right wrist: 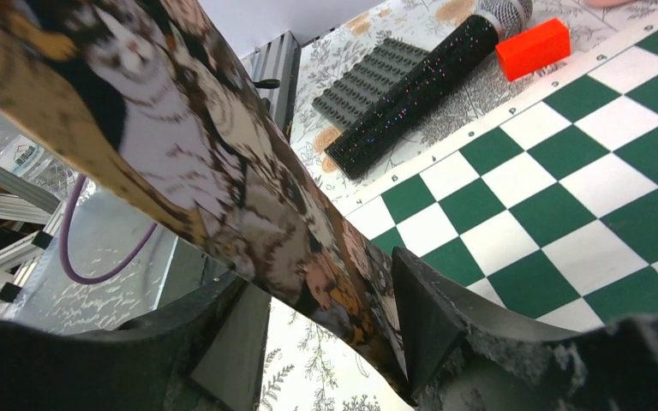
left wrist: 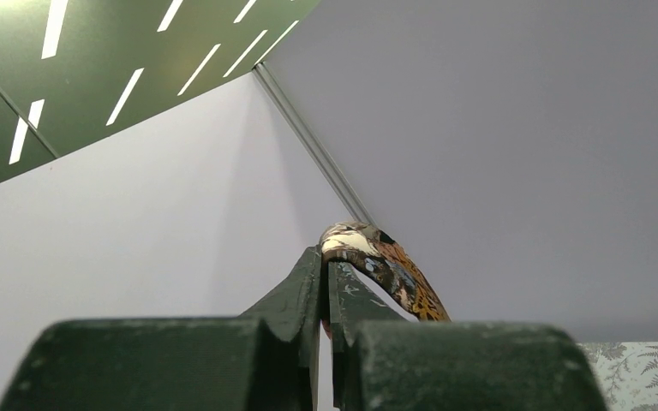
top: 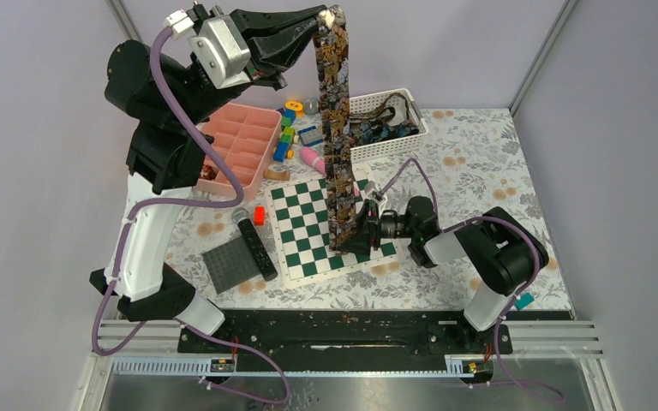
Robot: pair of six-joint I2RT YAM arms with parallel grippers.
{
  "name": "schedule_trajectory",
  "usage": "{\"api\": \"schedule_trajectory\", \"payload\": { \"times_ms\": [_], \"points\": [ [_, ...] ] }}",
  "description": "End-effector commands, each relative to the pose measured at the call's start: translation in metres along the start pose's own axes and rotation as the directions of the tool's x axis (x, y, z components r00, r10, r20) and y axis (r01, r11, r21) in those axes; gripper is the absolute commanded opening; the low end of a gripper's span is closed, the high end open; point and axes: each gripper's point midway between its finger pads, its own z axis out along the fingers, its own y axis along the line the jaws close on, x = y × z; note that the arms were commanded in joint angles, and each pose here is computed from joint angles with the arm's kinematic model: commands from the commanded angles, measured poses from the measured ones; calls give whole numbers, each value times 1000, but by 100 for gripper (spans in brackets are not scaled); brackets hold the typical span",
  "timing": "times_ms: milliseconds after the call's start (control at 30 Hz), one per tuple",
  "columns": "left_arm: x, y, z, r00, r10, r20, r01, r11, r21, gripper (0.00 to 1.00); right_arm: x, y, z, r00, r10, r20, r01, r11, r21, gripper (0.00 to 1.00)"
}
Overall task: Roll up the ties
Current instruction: Flatten out the tie at the center of the board.
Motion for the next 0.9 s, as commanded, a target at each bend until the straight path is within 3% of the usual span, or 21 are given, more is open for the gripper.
{"api": "schedule_trajectory", "payload": {
  "times_ms": [0, 500, 633, 800, 867],
  "points": [
    [-24, 6, -4, 998, 33, 59, -32, 999, -21, 0, 3, -2, 3, 998, -63, 19, 63, 998, 4, 60],
    [-26, 9, -7, 998, 37, 59, -36, 999, -27, 0, 11, -13, 6, 999, -45, 18, 44, 998, 44, 49],
    [-26, 9, -8, 998, 37, 59, -35, 999, -28, 0, 9, -17, 7, 999, -42, 26, 40, 997, 58, 34],
    [-21, 13, -10, 998, 47, 37, -45, 998, -51, 0, 0, -13, 8, 999, -14, 38, 12, 998, 67, 0],
    [-17, 19, -11, 999, 46, 22, -44, 996, -78, 0, -3, -11, 10, 999, 35, 5, -36, 998, 58, 0]
  ]
}}
